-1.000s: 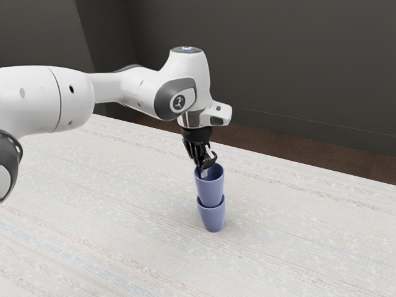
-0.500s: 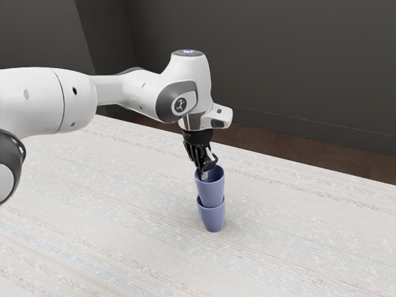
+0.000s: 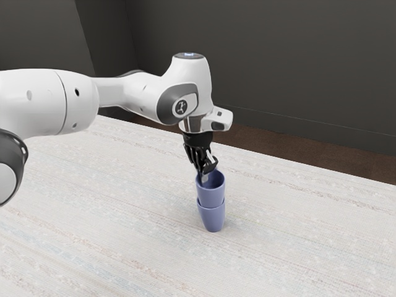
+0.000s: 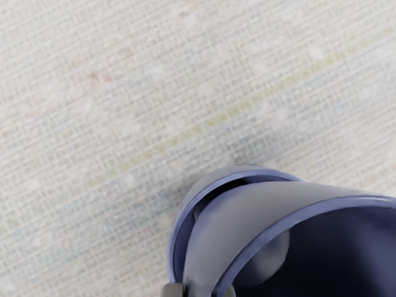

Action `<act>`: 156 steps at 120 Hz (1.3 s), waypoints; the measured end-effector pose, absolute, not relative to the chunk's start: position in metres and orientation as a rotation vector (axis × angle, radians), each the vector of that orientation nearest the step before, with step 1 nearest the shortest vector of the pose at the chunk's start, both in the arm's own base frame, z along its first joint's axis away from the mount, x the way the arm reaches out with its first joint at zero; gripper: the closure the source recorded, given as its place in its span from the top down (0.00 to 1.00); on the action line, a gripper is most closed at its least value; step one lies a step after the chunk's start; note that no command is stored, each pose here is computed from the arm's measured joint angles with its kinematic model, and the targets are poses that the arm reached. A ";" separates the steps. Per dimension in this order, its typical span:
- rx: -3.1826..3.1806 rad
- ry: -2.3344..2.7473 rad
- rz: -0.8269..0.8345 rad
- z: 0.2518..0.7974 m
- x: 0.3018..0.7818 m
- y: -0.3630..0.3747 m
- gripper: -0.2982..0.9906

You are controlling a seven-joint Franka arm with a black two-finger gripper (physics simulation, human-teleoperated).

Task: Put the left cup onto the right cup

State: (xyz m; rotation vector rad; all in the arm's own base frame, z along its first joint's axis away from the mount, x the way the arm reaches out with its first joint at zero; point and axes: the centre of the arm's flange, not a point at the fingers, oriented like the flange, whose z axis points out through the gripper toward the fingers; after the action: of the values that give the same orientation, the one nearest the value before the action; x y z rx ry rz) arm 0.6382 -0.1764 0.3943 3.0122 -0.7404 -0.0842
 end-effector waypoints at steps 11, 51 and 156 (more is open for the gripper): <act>3.011 -0.739 -0.088 0.390 0.637 -0.176 0.22; 3.008 -0.742 -0.067 0.391 0.638 -0.176 0.52; 2.990 -0.743 0.041 0.478 0.611 -0.169 0.76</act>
State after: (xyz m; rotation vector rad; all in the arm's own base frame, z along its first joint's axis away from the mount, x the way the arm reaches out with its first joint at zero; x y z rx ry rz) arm 0.6114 -0.1692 0.4776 2.9903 -0.7429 0.0412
